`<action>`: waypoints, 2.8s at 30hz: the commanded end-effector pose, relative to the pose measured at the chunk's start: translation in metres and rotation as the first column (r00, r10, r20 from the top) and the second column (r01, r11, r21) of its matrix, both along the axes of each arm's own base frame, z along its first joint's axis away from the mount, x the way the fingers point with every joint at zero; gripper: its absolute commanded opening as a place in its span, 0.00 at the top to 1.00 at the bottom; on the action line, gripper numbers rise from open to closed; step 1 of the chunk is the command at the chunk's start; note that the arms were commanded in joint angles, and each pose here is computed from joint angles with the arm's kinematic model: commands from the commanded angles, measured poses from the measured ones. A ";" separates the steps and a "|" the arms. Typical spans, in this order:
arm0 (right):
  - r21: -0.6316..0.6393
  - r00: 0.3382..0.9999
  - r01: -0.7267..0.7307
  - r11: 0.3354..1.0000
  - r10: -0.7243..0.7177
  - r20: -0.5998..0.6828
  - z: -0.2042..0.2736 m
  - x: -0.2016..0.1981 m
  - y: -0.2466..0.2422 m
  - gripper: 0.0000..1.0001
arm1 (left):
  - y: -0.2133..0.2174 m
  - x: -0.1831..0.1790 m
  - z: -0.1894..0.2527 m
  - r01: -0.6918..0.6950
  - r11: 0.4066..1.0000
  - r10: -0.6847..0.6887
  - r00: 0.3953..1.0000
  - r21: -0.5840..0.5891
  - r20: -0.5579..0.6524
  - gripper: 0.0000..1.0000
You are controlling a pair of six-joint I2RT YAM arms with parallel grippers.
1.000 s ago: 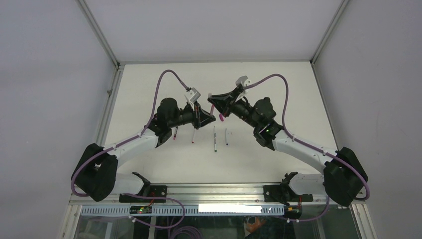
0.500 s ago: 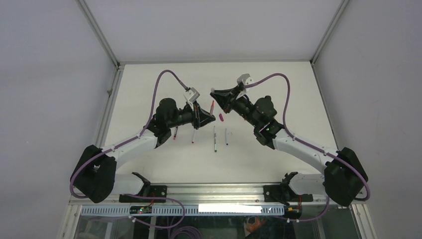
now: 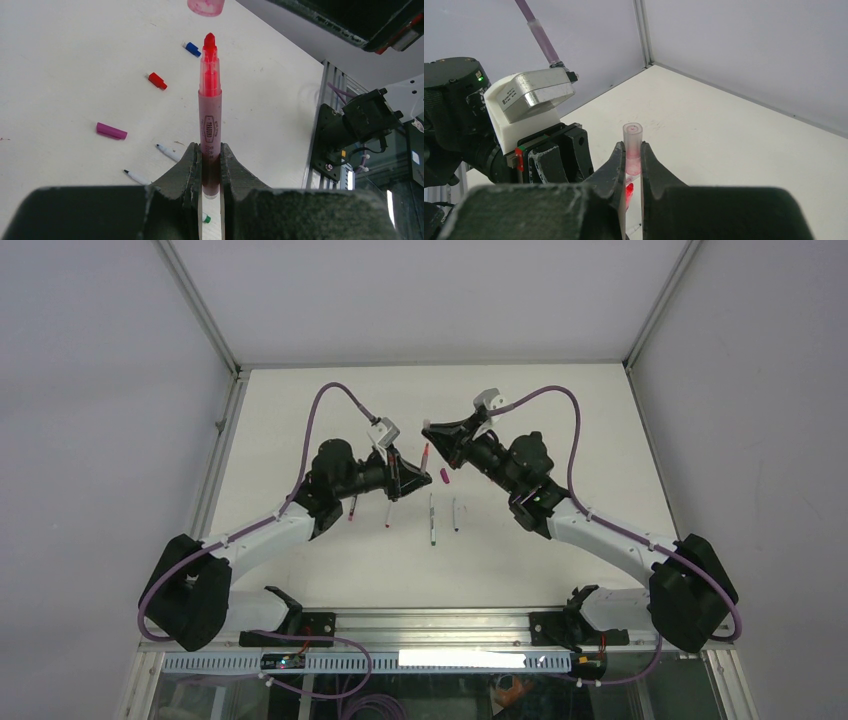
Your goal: Insert the pens into the pen caps
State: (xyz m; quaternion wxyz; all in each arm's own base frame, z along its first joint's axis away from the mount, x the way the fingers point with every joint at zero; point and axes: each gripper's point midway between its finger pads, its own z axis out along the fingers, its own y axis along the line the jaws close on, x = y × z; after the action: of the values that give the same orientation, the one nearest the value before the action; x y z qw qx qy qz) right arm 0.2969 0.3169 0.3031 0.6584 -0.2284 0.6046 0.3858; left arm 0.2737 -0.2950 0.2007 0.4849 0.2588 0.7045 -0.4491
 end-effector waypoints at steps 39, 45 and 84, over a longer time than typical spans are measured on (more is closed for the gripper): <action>-0.098 0.876 -0.042 0.994 -0.010 -0.482 -0.083 -0.017 0.013 1.00 | 0.042 0.040 0.067 -0.313 0.947 0.320 0.905 -0.068 0.282 1.00; -0.129 0.826 -0.013 0.992 -0.062 -0.561 -0.101 -0.019 0.016 1.00 | 0.041 0.056 0.080 -0.353 0.932 0.361 0.887 -0.082 0.286 1.00; -0.373 0.714 0.019 0.928 -0.274 -0.644 -0.179 -0.048 0.039 1.00 | 0.061 0.094 0.089 -0.531 0.848 0.500 0.805 0.010 0.319 1.00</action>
State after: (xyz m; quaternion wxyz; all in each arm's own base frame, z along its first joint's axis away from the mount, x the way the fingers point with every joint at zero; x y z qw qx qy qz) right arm 0.3126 0.3553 0.2194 0.5103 -0.0681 0.7865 0.3411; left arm 0.3142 -0.2387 0.1588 0.5046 0.2249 0.8017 -0.2284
